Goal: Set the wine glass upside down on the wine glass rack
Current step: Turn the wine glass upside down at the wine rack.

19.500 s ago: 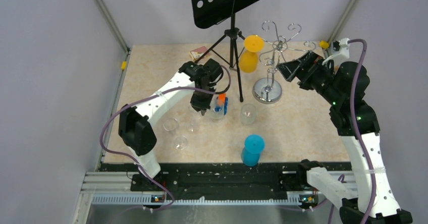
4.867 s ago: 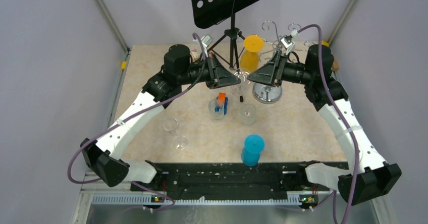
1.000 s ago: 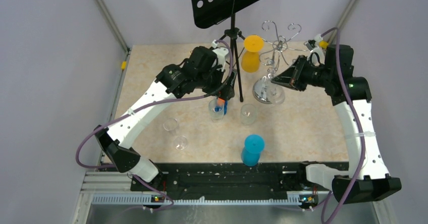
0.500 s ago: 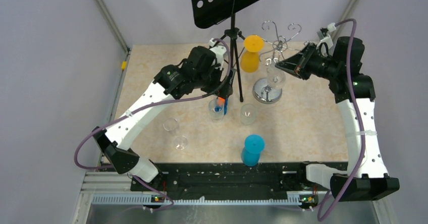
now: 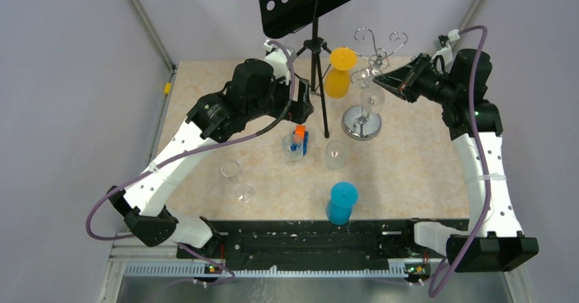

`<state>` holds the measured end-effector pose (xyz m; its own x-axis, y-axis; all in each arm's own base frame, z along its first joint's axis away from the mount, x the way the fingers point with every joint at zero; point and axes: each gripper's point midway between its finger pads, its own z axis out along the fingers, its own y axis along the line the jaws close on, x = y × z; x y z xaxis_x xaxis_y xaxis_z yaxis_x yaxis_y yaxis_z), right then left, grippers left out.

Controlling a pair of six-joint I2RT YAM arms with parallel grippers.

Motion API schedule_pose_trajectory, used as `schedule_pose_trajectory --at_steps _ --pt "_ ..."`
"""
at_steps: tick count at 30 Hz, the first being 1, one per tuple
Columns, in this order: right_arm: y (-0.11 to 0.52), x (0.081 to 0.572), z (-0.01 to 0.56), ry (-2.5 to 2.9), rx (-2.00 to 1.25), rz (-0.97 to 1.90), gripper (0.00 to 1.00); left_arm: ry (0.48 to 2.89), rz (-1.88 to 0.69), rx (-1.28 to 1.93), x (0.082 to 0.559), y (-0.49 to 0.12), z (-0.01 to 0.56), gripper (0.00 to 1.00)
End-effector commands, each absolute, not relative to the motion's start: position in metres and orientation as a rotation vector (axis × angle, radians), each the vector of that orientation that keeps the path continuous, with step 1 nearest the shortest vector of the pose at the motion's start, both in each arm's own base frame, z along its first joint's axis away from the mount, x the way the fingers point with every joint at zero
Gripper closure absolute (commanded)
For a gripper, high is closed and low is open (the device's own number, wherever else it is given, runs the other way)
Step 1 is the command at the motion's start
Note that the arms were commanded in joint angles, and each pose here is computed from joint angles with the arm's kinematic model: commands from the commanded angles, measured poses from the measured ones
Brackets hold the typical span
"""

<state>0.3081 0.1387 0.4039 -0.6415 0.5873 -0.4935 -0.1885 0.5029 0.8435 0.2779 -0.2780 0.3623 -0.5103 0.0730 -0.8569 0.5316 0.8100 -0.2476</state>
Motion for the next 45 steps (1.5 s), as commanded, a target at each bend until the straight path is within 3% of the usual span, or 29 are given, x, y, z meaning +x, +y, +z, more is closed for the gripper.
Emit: schedule_pose_trajectory --at_steps 1,45 --pt "0.133 0.314 0.427 1.814 0.287 1.200 1.00 1.999 -0.648 0.428 0.281 -0.284 0.373 0.02" --pt "0.116 0.367 0.421 1.689 0.523 1.191 1.00 1.940 -0.690 0.482 0.292 -0.304 0.379 0.01"
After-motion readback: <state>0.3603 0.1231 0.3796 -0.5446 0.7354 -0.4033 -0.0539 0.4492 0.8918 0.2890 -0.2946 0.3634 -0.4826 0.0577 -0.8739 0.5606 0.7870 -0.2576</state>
